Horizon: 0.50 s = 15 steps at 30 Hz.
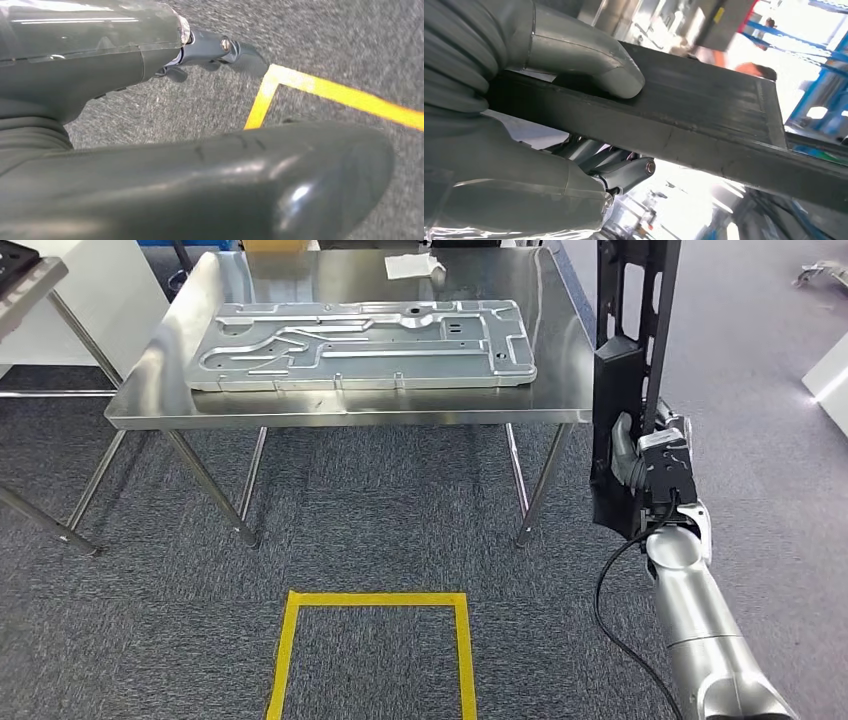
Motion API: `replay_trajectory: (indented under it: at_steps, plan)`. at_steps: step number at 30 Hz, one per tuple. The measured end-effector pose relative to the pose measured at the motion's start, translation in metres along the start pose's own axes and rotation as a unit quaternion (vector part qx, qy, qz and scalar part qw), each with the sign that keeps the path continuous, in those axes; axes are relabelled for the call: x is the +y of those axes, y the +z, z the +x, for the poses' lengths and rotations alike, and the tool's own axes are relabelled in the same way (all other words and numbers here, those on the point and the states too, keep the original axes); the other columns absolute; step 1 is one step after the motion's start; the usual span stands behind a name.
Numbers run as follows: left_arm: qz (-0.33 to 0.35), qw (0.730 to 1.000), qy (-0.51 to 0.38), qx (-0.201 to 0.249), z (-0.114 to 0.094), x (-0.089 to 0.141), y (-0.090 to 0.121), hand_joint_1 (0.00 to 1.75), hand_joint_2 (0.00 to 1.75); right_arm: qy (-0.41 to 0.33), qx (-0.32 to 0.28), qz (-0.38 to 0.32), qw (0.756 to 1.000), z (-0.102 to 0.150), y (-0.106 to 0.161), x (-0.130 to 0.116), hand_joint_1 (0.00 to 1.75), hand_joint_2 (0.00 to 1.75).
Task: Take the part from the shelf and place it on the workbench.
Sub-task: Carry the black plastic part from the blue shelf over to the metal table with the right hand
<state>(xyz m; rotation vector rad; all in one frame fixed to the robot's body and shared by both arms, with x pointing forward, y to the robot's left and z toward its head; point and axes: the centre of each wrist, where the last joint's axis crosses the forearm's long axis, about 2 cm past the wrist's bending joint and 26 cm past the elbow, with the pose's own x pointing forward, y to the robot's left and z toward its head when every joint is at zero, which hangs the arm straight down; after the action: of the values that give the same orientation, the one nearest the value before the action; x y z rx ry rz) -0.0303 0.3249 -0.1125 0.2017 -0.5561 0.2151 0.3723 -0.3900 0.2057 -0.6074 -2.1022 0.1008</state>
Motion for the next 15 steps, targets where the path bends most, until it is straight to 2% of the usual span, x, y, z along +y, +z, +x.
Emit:
replay_trajectory:
  at_steps: [15]
  plan:
    - [0.004,1.000,0.010,0.002,0.0013,-0.0039,-0.0005,0.00,0.00,0.011,-0.014,0.009,1.000,0.0059,-0.0041,0.0057,1.75,1.75]
